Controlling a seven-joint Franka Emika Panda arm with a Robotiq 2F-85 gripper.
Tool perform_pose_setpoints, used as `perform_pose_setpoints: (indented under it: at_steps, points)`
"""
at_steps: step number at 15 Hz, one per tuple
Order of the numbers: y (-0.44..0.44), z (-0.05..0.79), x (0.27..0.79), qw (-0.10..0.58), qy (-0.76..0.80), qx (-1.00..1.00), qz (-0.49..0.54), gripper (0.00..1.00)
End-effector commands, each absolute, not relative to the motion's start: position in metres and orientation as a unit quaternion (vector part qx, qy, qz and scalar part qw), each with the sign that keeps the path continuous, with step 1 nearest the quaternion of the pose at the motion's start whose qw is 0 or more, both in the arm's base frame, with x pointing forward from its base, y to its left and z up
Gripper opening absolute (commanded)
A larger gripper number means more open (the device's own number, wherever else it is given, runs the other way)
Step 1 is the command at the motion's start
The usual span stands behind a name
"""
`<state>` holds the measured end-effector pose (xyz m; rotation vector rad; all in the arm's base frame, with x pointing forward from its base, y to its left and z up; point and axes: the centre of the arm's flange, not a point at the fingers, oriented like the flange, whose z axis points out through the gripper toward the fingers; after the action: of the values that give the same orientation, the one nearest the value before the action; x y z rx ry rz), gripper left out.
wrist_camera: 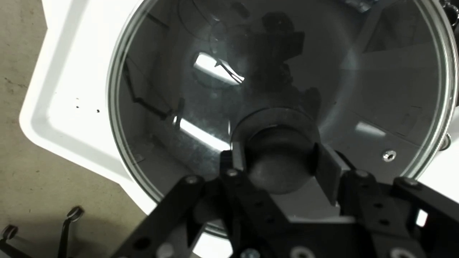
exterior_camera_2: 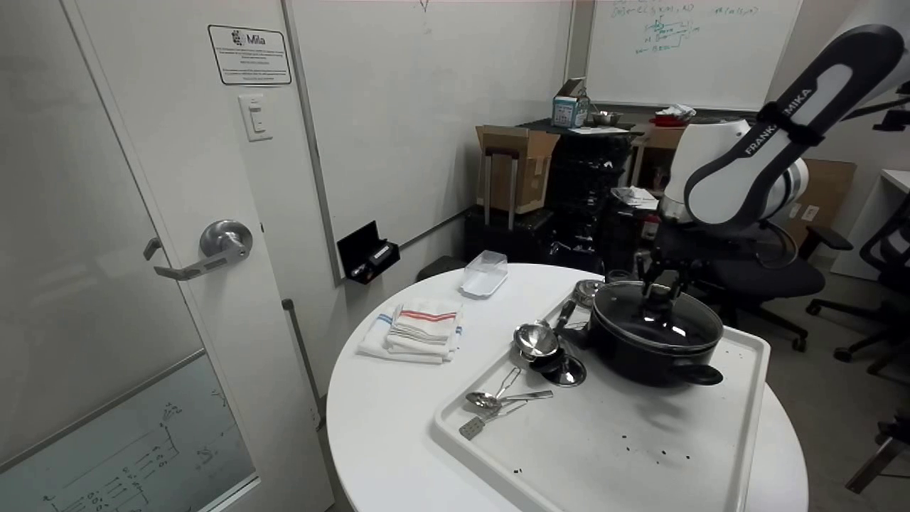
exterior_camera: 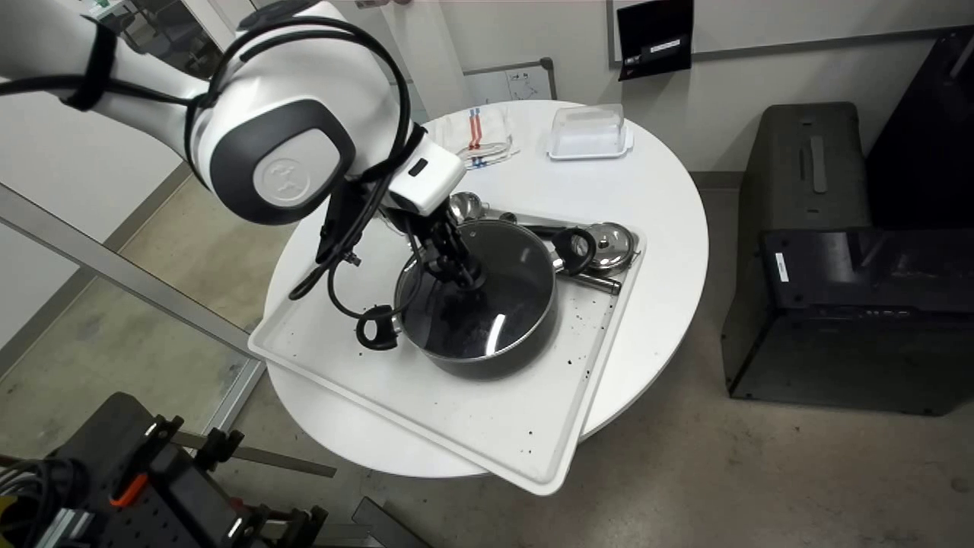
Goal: Remove the lid from the table
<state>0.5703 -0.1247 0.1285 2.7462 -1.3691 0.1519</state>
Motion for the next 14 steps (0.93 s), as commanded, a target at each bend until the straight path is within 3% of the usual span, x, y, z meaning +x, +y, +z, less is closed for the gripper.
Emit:
perform_pose_setpoints:
  at_steps: [1, 14]
  points:
    - [-0.122, 0.166, 0.559, 0.037, -0.432, 0.899, 0.063, 0.25]
    - [-0.012, 0.173, 0.541, 0.079, -0.307, 0.945, 0.08, 0.25]
